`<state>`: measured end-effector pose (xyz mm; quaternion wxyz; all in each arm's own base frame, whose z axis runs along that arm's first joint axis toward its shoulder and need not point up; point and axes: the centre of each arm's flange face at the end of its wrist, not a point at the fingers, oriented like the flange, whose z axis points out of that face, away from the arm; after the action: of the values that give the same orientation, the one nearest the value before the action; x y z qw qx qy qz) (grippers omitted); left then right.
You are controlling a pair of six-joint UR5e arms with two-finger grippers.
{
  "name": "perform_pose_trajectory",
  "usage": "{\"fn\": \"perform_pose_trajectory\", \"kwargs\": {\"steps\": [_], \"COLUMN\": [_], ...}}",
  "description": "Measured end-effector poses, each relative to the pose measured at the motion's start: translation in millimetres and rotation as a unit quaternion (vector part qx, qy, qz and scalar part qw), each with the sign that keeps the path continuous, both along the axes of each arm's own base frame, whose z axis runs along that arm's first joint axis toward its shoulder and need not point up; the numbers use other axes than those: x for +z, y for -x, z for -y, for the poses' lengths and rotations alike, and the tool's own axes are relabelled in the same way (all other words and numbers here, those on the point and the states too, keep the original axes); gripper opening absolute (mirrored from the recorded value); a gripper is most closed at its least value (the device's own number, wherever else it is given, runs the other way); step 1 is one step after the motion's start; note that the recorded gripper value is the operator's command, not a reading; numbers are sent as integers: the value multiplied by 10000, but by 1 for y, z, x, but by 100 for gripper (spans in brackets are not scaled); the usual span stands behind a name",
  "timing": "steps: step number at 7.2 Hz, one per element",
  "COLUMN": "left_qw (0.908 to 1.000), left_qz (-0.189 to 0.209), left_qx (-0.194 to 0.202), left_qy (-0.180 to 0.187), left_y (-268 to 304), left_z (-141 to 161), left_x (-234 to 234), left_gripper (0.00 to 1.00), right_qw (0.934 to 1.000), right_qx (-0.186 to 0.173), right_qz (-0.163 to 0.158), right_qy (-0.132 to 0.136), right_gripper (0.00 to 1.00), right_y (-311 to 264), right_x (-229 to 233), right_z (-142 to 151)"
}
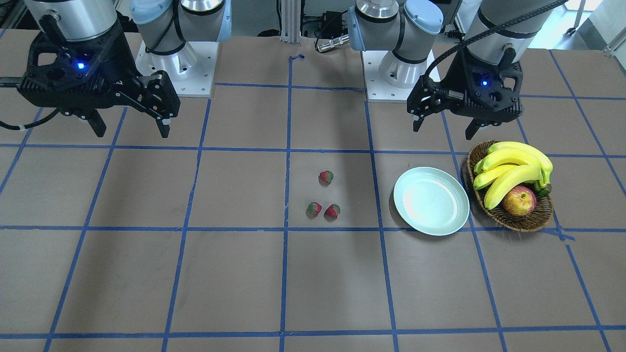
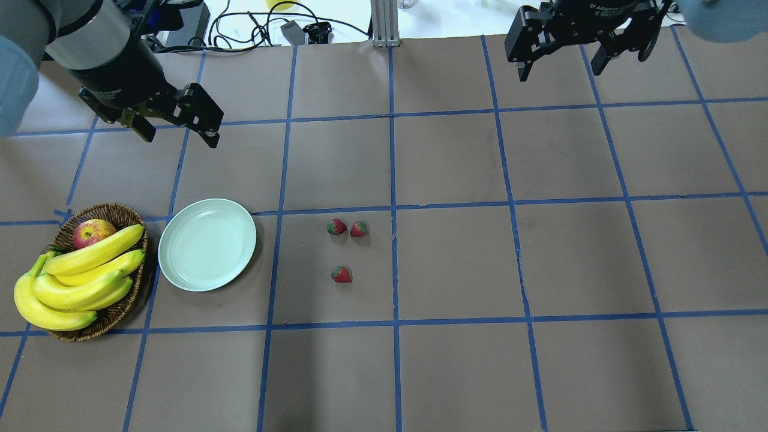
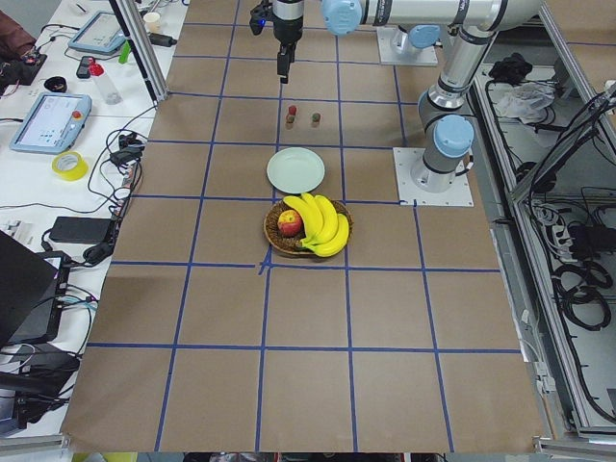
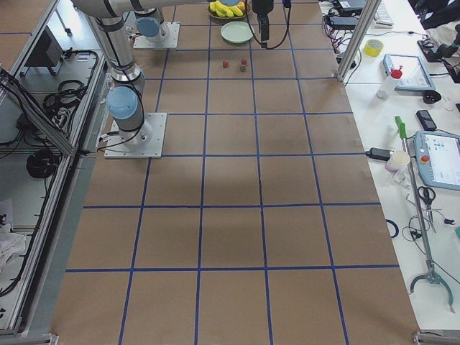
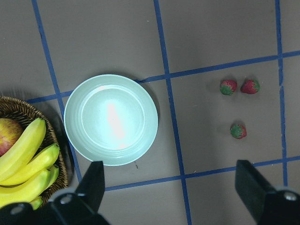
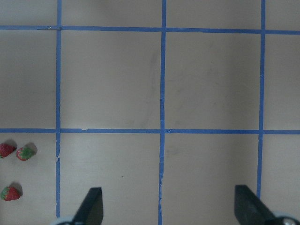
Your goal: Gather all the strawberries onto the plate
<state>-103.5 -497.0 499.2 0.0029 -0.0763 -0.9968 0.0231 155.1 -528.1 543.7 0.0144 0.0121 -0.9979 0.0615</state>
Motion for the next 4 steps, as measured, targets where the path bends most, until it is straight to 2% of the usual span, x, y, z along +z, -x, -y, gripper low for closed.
{"fn": "perform_pose_trajectory", "kwargs": {"steps": [2, 4], "left_qw": [9999, 9996], "left_qz": [-90, -193], "left_qx": [-55, -139], "left_qy": [-12, 175], "left_y": [1, 7], "left_z": [11, 28], "left_x": [-19, -82], "left_gripper": [100, 100], "right_qw": [10000, 9999], "right_qx": [-24, 0], "right_qz": [-14, -15], "right_qy": [-29, -110], "right_gripper": [100, 100], "right_y": [0, -2], "right_x": [0, 5], "right_z": [0, -8]}}
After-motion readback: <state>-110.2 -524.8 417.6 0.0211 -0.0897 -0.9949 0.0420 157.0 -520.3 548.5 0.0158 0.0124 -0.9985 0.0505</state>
